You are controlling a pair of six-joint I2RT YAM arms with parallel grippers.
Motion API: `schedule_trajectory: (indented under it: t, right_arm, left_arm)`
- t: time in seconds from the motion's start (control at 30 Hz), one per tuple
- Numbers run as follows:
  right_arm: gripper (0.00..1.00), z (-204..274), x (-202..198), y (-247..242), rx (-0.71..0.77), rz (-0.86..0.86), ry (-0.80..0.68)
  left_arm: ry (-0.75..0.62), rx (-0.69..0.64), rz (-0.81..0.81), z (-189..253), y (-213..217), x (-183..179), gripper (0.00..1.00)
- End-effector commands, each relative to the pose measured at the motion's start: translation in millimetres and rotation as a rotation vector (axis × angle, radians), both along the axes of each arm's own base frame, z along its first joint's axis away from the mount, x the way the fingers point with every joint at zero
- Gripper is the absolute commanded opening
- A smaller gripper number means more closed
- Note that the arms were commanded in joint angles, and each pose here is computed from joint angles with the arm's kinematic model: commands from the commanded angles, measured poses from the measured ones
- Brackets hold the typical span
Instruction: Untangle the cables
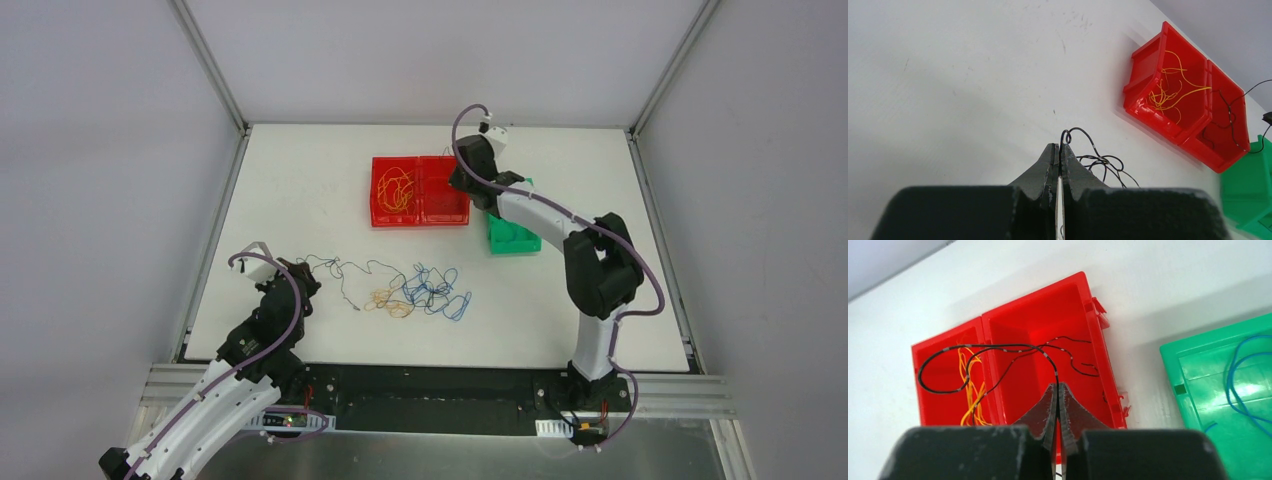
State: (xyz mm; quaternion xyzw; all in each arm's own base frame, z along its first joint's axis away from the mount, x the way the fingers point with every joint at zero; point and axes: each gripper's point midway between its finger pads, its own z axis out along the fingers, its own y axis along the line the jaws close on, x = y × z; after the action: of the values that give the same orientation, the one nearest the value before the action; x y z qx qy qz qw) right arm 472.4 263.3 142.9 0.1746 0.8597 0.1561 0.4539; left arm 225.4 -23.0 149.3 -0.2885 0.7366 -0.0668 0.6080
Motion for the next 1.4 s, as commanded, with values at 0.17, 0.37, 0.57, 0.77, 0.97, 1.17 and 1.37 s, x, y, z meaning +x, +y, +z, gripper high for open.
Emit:
schedule_trajectory:
  t: [0.17,0.37,0.57,0.77,0.97,1.17,1.37]
  right_arm:
    - [0.00,8.8,13.8,3.9,-0.332,-0.023,-0.166]
    - [0.00,-24.5,30.4,29.9,-0.463,0.076,-0.153]
    - [0.00,-63.6,30.5,33.1,-0.585,0.182,-0.067]
    - [0.00,-86.6,17.0,22.3,-0.658,0.329,0.050]
    - [0.02,-100.7,7.0,19.9,-0.654,0.437,0.180]
    - [0.26,-61.3,5.3,26.4,-0.568,0.412,0.120]
    - [0.34,-8.5,5.6,25.4,-0.518,0.360,0.077]
  left_arm:
    - [-0.029,0.005,0.007,15.5,0.3,3.0,0.00]
    - [-0.030,0.005,0.007,16.5,0.3,3.2,0.00]
    - [-0.033,0.001,0.001,17.1,-0.7,3.1,0.00]
    - [-0.036,-0.002,0.000,17.9,-0.7,2.7,0.00]
    - [-0.038,-0.003,0.000,17.9,-0.7,2.7,0.00]
    - [-0.035,-0.002,-0.003,17.5,-1.4,3.1,0.00]
    - [-0.036,-0.002,-0.005,17.7,-1.7,3.2,0.00]
